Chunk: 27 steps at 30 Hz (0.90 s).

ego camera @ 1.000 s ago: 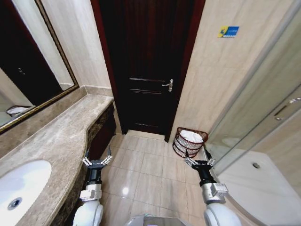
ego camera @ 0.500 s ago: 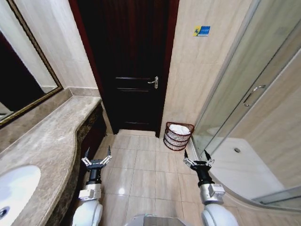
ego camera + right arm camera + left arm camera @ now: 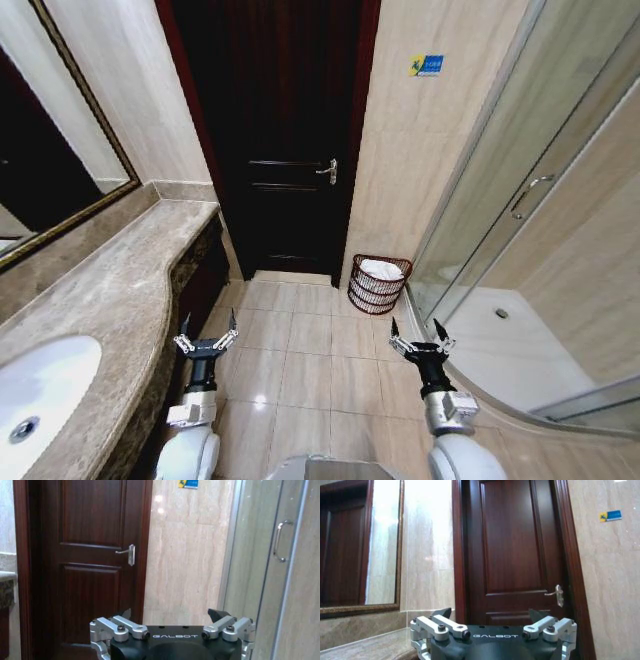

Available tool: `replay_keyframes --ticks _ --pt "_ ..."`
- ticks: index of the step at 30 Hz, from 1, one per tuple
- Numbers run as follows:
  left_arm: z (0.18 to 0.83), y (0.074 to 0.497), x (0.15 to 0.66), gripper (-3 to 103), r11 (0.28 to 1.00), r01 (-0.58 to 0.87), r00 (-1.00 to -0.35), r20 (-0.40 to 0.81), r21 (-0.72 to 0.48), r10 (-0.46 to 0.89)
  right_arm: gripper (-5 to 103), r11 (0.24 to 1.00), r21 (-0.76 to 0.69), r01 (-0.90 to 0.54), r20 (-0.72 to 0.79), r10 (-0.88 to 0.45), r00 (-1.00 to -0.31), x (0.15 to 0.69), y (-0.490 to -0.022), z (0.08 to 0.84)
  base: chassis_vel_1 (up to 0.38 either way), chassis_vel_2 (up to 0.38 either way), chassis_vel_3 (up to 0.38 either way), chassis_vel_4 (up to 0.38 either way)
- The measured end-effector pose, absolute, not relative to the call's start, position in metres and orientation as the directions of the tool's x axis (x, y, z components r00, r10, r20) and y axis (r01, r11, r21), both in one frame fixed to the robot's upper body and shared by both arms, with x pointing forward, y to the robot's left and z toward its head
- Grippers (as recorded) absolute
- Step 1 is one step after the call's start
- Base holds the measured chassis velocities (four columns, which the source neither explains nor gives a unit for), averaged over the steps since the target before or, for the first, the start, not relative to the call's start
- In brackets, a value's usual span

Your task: Discard the used towel into the hamper.

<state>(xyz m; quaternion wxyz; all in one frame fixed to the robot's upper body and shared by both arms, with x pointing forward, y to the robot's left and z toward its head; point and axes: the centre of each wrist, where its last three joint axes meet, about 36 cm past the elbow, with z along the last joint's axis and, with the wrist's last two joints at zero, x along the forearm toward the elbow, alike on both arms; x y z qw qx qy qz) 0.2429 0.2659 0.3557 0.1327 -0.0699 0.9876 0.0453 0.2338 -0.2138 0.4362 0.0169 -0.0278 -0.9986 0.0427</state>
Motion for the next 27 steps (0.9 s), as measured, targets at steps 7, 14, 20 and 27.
replay_keyframes --ticks 7,14,20,27 --pt "0.369 0.259 0.241 100 0.990 -0.118 -0.968 -0.233 0.082 -0.096 100 0.995 -0.067 0.071 0.020 0.073 -0.997 0.225 -0.212 0.439 0.084 -0.076 -0.070 0.078" --pt "0.373 0.258 0.241 100 0.989 -0.120 -0.968 -0.229 0.084 -0.098 100 0.994 -0.076 0.074 0.013 0.075 -0.997 0.218 -0.216 0.433 0.076 -0.067 -0.075 0.068" --pt "0.379 0.259 0.242 100 0.993 -0.097 -0.975 -0.210 0.074 -0.079 100 0.993 -0.083 0.078 0.001 0.079 -0.997 0.216 -0.218 0.431 0.054 -0.052 -0.057 0.069" --pt "0.403 0.260 0.244 100 0.997 -0.043 -0.991 -0.126 0.065 -0.035 100 0.988 -0.103 0.112 -0.031 0.109 -0.994 0.222 -0.236 0.435 0.000 0.000 0.000 0.000"
